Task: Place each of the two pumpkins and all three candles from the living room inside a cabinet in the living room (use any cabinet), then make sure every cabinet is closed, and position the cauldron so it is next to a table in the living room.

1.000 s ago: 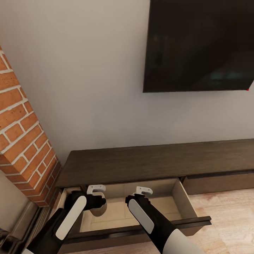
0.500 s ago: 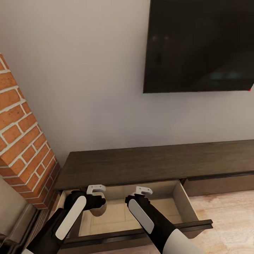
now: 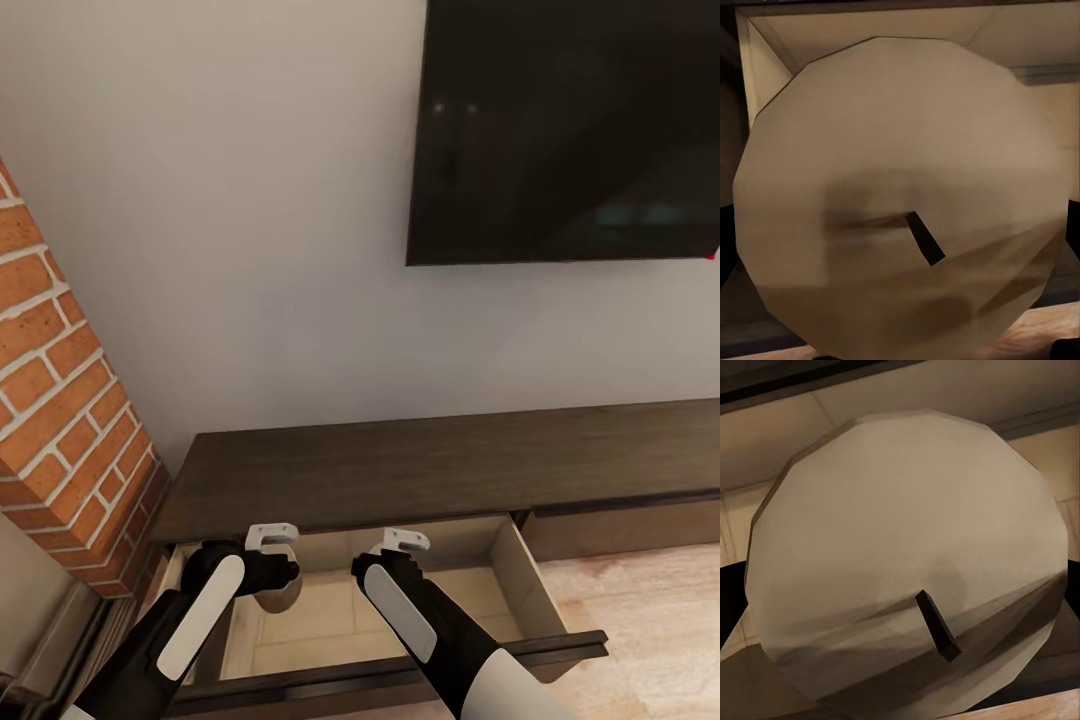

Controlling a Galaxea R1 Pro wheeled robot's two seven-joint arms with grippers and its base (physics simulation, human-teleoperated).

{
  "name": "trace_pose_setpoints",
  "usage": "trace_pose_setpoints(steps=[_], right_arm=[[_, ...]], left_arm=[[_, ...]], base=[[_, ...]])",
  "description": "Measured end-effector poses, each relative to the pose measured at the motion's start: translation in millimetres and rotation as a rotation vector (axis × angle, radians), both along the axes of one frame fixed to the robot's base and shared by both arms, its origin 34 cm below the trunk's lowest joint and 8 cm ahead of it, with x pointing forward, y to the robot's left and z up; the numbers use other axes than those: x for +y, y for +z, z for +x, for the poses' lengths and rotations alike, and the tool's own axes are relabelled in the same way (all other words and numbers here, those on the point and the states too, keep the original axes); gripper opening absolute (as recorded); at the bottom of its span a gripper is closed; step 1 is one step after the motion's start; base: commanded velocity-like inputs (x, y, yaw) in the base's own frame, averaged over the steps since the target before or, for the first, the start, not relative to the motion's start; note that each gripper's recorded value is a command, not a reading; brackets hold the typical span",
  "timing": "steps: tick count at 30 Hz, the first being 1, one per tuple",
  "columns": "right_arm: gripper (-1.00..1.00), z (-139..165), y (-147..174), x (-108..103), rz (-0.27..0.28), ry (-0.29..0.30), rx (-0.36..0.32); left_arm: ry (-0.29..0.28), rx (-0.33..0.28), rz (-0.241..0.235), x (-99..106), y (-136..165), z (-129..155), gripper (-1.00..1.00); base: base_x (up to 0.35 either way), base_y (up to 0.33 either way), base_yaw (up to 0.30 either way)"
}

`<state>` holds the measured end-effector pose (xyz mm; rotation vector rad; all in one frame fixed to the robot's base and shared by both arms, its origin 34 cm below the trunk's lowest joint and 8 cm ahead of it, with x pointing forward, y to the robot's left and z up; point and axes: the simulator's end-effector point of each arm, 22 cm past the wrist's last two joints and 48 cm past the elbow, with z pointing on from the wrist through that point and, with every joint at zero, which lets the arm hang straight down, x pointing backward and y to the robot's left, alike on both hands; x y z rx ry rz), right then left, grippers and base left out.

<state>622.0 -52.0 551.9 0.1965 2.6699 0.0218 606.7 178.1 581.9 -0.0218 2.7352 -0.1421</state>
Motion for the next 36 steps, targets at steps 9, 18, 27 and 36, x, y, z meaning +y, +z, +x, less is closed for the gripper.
trace_pose_setpoints(steps=[9,18,27,36], right_arm=[[-1.0,-2,-5,0,0.001,0.003,0.009],[-1.0,-6,-26,16,0.068,0.044,0.011],[-1.0,-8,-43,18,0.072,0.048,0.005],[-1.0,-10,-60,18,0.076,0.044,-0.002]], left_arm=[[0.002,-0.006,0.002,2,0,1,-1.0],[0.003,-0.009,-0.003,0,-18,-1,-1.0],[0.003,-0.009,-0.003,0,-36,-4,-1.0],[0.006,-0.011,0.0,1,-56,-7,-1.0]], base=[[0.001,0.0,0.0],[0.0,0.0,0.0],[0.0,0.0,0.0],[0.0,0.0,0.0]])
